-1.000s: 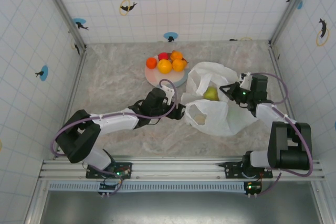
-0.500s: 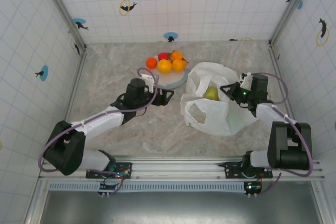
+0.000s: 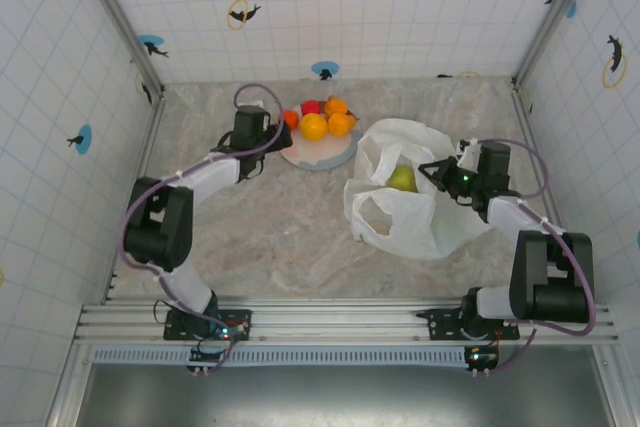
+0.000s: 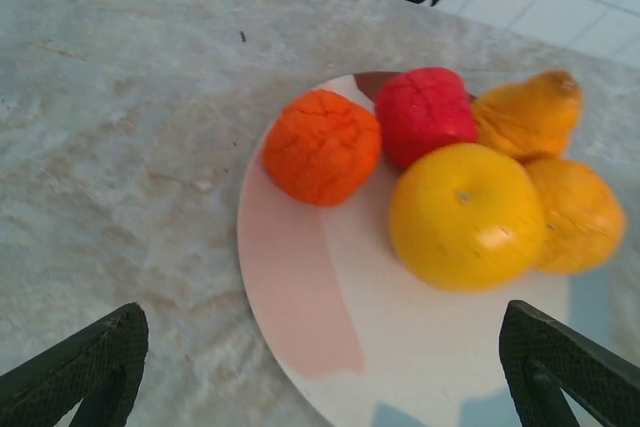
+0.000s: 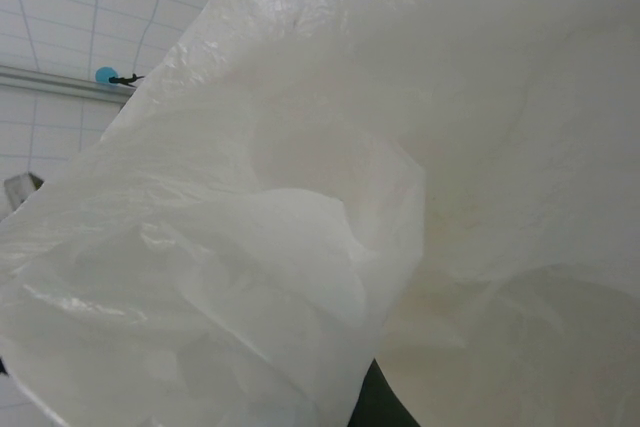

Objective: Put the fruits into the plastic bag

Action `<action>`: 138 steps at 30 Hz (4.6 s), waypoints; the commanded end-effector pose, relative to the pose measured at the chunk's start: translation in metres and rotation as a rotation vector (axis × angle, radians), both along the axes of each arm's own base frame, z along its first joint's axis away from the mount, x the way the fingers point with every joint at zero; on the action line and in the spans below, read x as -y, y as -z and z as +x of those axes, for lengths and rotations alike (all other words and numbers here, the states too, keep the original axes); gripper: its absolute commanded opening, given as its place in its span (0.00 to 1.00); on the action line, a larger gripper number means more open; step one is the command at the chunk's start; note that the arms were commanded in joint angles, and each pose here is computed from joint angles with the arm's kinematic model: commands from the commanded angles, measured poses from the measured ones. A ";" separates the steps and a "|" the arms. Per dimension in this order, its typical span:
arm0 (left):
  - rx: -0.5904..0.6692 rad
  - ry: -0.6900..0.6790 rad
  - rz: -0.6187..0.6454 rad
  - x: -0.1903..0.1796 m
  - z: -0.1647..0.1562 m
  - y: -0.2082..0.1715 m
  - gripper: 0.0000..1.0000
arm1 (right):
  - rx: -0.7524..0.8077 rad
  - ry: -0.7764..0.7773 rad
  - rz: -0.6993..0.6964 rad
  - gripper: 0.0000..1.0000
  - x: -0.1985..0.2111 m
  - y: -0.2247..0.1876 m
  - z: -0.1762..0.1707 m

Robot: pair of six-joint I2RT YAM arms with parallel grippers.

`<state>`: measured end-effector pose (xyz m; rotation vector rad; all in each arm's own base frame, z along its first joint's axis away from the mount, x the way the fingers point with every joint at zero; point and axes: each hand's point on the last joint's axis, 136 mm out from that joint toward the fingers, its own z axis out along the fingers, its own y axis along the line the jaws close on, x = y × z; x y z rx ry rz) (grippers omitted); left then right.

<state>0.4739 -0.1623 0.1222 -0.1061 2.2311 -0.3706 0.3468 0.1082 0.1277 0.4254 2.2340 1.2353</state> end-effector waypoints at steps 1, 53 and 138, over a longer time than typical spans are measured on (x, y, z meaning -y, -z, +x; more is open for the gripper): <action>-0.032 -0.021 0.065 -0.006 0.019 0.011 0.92 | 0.031 -0.007 0.009 0.00 0.000 -0.007 0.008; -0.115 0.051 0.045 0.019 0.107 0.053 0.61 | 0.016 -0.014 0.019 0.00 0.001 -0.002 0.005; -0.116 0.830 -0.340 0.307 -0.195 0.024 0.90 | 0.045 -0.058 0.039 0.00 -0.024 -0.017 0.003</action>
